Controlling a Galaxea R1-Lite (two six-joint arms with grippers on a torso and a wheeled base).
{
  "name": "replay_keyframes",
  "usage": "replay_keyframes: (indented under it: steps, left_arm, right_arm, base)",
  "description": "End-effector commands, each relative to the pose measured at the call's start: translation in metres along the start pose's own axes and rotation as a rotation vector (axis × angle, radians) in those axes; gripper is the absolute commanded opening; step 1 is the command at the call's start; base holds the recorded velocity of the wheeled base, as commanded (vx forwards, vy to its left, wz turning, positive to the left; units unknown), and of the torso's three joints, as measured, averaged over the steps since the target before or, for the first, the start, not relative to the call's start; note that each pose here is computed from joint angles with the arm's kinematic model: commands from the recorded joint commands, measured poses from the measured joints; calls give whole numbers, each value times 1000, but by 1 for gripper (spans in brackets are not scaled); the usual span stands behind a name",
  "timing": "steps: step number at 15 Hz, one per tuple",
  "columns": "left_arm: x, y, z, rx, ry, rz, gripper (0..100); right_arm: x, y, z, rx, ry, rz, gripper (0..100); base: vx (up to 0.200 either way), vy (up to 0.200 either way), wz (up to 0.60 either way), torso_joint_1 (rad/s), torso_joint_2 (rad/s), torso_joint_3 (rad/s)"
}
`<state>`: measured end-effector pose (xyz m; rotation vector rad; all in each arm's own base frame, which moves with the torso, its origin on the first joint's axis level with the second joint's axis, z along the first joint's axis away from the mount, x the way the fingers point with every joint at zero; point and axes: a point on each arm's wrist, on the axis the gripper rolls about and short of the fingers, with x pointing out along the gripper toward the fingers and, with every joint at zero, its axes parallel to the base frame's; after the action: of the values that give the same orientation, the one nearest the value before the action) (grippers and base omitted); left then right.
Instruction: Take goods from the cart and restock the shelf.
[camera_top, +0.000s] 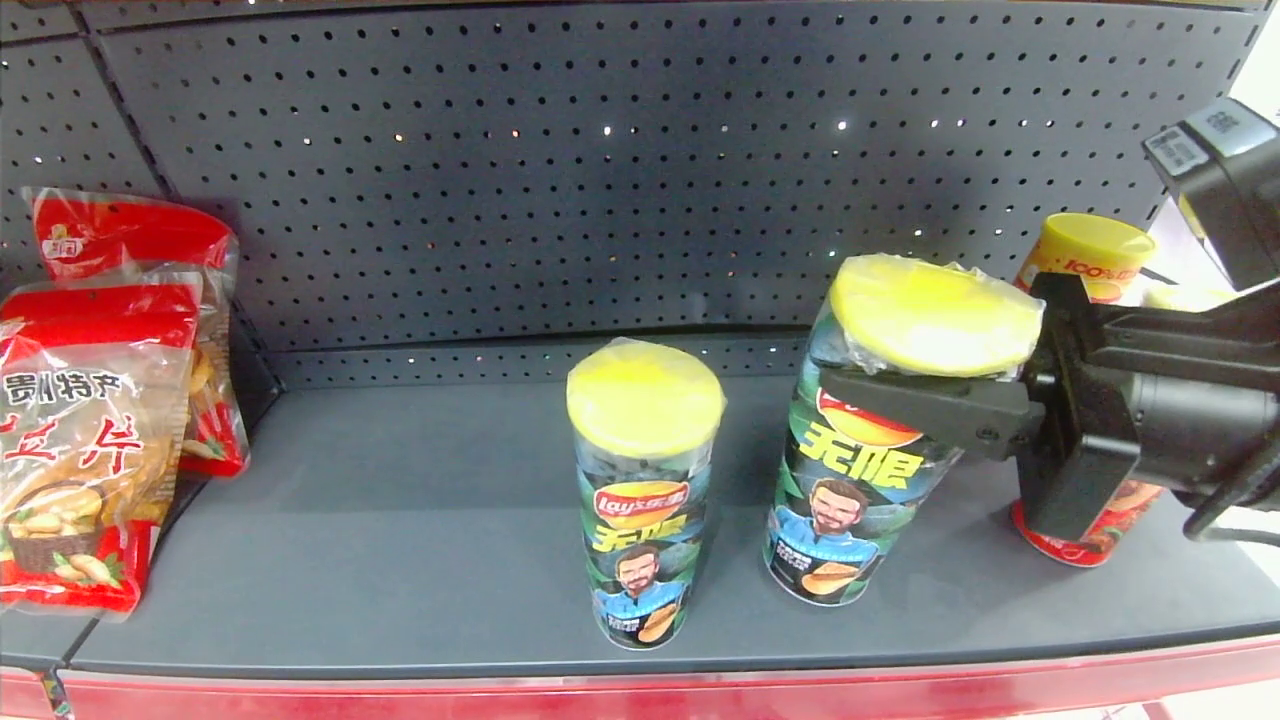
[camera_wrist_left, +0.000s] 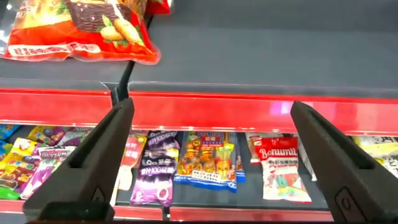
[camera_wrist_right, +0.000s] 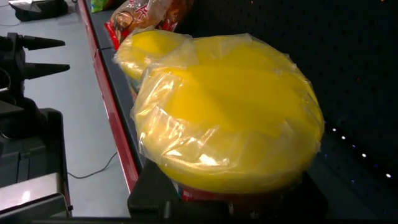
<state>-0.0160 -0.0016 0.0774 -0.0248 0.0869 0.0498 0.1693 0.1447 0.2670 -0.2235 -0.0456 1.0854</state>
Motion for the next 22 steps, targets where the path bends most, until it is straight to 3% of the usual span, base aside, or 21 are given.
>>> replay_keyframes:
  steps: [1,8,12,15,19,22]
  left_arm:
    - [0,0,0,2,5,0,100]
    - [0,0,0,1,5,0,100]
    - [0,0,0,1,5,0,100]
    - [0,0,0,1,5,0,100]
    - [0,0,0,1,5,0,100]
    - [0,0,0,1,5,0,100]
  right_arm:
    - [-1,-5,-2,3,6,-22,0]
    - [10,-36,-13,27,57,-108,0]
    - [60,-76,-14,18,60,-136,0]
    - [99,-98,-12,-11,13,-77,0]
    - [125,-93,-32,-53,27,71,0]
    - [149,-85,-29,-76,-16,170,0]
  base:
    - [0,0,0,0,0,0]
    - [0,0,0,0,0,0]
    - [0,0,0,0,0,0]
    - [0,0,0,0,0,0]
    - [0,0,0,0,0,0]
    - [0,0,0,0,0,0]
